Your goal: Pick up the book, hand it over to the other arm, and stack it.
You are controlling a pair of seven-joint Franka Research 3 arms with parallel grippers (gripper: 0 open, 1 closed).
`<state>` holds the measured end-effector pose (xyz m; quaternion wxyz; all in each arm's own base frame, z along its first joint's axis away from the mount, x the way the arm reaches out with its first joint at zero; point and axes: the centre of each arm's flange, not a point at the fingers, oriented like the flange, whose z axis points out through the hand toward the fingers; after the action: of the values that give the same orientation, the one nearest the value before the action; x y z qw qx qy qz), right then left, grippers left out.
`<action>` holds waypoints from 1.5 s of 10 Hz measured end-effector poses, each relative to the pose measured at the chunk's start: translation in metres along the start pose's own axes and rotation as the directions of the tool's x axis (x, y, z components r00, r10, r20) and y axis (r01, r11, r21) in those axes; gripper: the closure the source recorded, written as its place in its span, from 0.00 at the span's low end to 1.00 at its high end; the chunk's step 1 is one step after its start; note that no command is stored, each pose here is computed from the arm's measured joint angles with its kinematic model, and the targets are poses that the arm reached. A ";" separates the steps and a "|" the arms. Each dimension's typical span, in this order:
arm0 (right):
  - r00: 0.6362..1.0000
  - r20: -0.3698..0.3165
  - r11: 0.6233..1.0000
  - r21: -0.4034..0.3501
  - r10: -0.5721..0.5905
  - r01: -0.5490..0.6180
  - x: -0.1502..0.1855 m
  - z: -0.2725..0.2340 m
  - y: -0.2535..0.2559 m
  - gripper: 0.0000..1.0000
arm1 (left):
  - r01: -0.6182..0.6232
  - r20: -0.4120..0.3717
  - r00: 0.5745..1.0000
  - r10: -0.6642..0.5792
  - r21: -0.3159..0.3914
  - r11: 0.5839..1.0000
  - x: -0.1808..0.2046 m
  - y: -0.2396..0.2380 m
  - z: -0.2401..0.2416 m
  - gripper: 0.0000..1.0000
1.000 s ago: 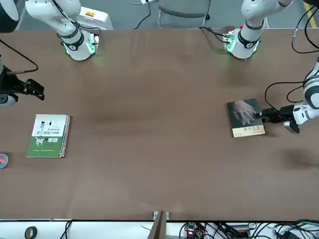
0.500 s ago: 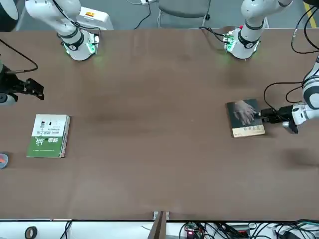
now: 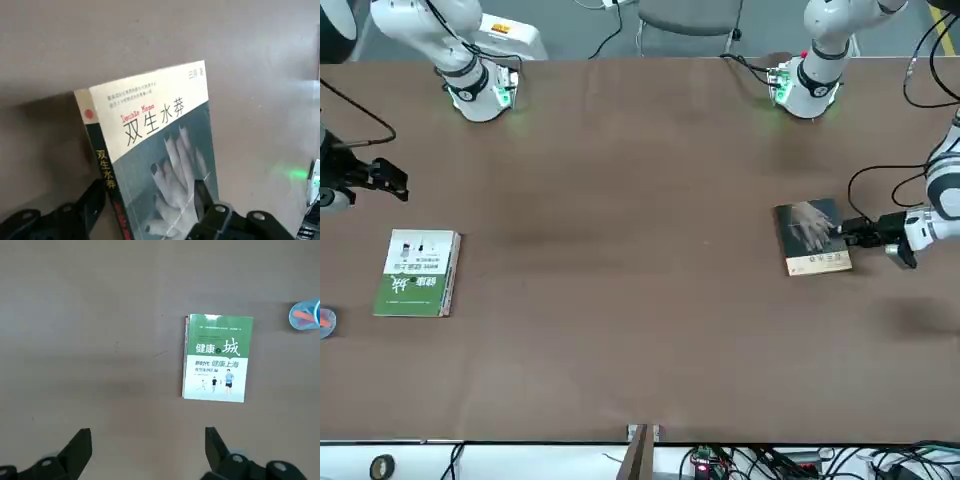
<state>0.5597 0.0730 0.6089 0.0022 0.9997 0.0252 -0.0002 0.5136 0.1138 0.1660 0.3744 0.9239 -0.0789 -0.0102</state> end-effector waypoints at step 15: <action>1.000 0.006 1.000 -0.001 0.021 -0.021 -0.001 0.001 -0.001 0.00 | -0.013 -0.004 1.000 0.013 -0.008 1.000 0.000 -0.001 0.005 0.59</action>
<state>0.5590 0.0737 0.6082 0.0025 0.9999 0.0149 -0.0032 0.5136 0.1109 0.1612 0.3784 0.9218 -0.0840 -0.0065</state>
